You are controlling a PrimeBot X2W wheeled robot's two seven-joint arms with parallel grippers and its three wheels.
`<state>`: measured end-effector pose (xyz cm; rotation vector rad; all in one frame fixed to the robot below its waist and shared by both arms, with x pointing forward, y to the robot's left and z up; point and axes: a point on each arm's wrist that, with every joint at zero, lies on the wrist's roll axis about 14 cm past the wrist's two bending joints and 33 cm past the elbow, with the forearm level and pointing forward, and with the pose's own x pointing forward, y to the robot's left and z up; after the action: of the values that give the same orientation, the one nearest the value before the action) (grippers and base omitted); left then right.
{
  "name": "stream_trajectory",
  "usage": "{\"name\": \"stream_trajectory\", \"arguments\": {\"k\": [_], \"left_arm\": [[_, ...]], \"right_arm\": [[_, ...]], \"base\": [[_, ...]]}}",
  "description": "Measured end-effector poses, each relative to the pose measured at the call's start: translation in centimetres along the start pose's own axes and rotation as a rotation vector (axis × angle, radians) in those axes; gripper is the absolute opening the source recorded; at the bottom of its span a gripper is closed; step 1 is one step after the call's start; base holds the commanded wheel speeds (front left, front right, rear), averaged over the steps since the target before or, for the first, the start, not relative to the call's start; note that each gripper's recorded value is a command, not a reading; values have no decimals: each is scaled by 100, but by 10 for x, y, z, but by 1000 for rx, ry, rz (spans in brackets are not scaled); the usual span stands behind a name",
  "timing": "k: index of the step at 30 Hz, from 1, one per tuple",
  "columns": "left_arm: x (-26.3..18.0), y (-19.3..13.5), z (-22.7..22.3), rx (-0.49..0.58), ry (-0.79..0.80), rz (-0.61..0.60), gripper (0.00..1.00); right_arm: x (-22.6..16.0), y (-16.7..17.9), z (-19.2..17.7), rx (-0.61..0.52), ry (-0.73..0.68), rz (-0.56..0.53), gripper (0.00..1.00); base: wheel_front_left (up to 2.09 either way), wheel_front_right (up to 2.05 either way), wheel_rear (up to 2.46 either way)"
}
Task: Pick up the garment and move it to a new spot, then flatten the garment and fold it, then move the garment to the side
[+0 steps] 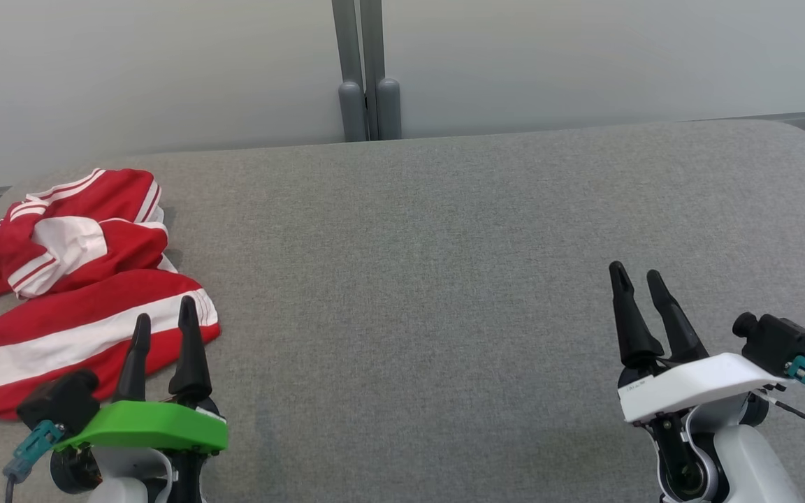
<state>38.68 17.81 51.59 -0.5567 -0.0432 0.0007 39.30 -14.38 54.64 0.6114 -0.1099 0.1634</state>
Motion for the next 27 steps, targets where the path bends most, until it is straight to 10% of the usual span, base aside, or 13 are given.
{"name": "stream_trajectory", "arguments": {"k": [27], "left_arm": [[-1, -11, 3, 247, -38, -53, 100]], "right_arm": [[3, 11, -5, -240, -4, 56, 100]], "base": [[0, 0, 0]]}}
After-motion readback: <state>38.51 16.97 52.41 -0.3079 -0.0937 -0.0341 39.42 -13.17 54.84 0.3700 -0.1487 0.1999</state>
